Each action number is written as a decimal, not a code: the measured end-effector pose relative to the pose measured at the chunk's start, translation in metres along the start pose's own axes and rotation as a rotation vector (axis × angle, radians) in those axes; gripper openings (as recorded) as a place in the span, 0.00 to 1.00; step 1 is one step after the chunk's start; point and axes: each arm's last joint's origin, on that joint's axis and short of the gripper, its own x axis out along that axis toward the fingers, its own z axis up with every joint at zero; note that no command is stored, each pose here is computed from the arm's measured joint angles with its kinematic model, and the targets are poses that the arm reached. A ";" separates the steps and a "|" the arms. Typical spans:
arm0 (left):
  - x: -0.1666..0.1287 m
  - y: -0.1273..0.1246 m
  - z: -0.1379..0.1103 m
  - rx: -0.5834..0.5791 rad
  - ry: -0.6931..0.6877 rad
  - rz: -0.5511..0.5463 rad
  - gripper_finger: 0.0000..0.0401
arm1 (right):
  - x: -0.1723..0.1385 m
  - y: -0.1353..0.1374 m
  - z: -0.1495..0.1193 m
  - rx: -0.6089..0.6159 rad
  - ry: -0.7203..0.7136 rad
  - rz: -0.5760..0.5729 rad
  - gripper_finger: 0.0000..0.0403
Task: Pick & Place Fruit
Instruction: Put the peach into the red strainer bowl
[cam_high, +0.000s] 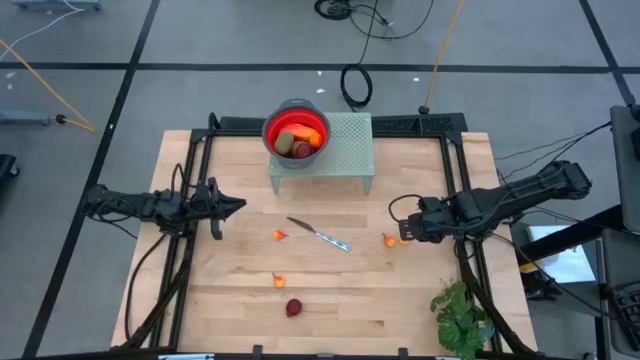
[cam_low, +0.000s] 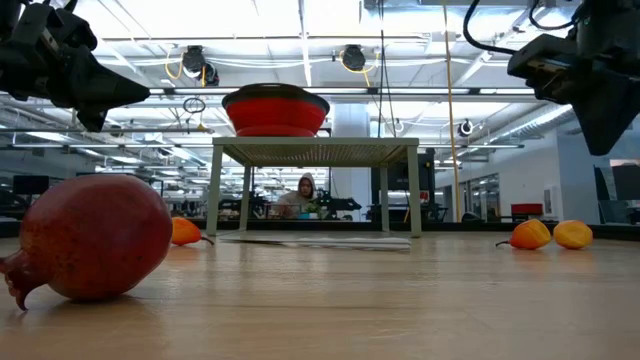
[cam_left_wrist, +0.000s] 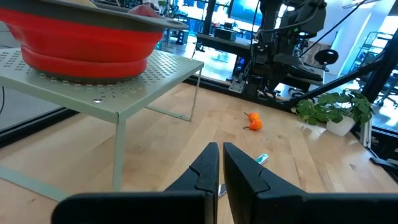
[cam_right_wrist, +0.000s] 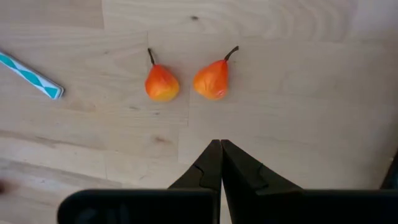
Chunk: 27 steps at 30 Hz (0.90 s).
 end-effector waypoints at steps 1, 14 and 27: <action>0.000 0.000 0.000 0.001 0.000 0.000 0.05 | 0.000 0.000 0.000 0.000 0.000 0.000 0.00; 0.000 0.000 0.000 0.006 0.000 0.000 0.05 | 0.001 0.000 0.001 -0.005 -0.037 0.001 0.06; 0.000 0.001 -0.004 0.035 0.041 0.011 0.05 | 0.000 0.000 0.002 0.016 -0.063 0.007 0.39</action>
